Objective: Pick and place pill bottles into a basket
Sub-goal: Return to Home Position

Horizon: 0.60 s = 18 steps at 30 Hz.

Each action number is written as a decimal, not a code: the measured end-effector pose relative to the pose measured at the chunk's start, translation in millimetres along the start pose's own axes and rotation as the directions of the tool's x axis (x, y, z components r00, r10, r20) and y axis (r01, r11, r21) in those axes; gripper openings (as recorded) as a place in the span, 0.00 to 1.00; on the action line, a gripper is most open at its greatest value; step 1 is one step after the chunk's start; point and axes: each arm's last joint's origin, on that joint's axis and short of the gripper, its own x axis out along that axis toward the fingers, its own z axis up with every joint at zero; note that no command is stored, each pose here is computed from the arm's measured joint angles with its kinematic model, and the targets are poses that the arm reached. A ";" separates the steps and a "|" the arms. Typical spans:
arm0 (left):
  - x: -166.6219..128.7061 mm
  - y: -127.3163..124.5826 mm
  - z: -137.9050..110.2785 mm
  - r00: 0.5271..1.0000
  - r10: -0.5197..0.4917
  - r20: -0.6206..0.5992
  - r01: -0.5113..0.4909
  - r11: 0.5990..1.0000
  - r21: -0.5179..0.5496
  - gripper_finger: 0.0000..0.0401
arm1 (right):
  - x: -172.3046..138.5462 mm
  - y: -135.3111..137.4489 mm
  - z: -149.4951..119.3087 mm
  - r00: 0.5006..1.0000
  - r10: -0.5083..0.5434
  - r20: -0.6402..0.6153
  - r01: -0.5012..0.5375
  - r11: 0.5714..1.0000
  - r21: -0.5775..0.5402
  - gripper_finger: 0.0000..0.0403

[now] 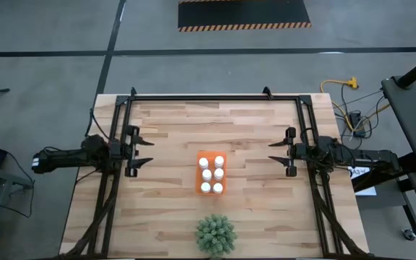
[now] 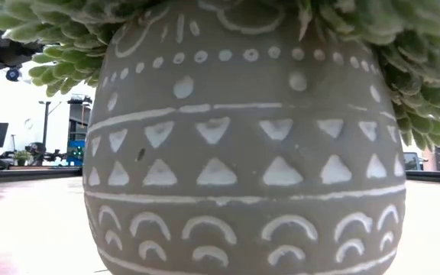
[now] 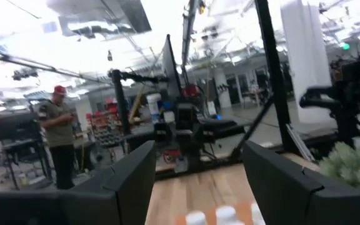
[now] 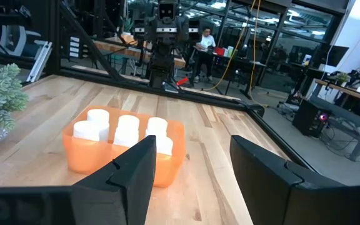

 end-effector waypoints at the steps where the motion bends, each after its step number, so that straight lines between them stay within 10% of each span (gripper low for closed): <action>1: 0.0 -0.6 -1.6 1.000 -0.014 -0.015 0.014 1.000 -0.002 0.55 | 0.0 0.0 0.0 1.000 0.000 0.000 0.000 1.000 0.000 0.48; 11: -1.8 -3.4 -18.0 0.982 -0.029 -0.185 0.032 0.999 0.014 0.55 | 0.0 0.0 0.0 1.000 0.000 0.000 0.000 1.000 0.000 0.48; 18: -3.4 0.8 -24.8 0.950 0.145 -0.278 -0.147 0.989 0.014 0.55 | 0.0 0.0 0.0 1.000 0.000 0.000 0.000 1.000 0.000 0.48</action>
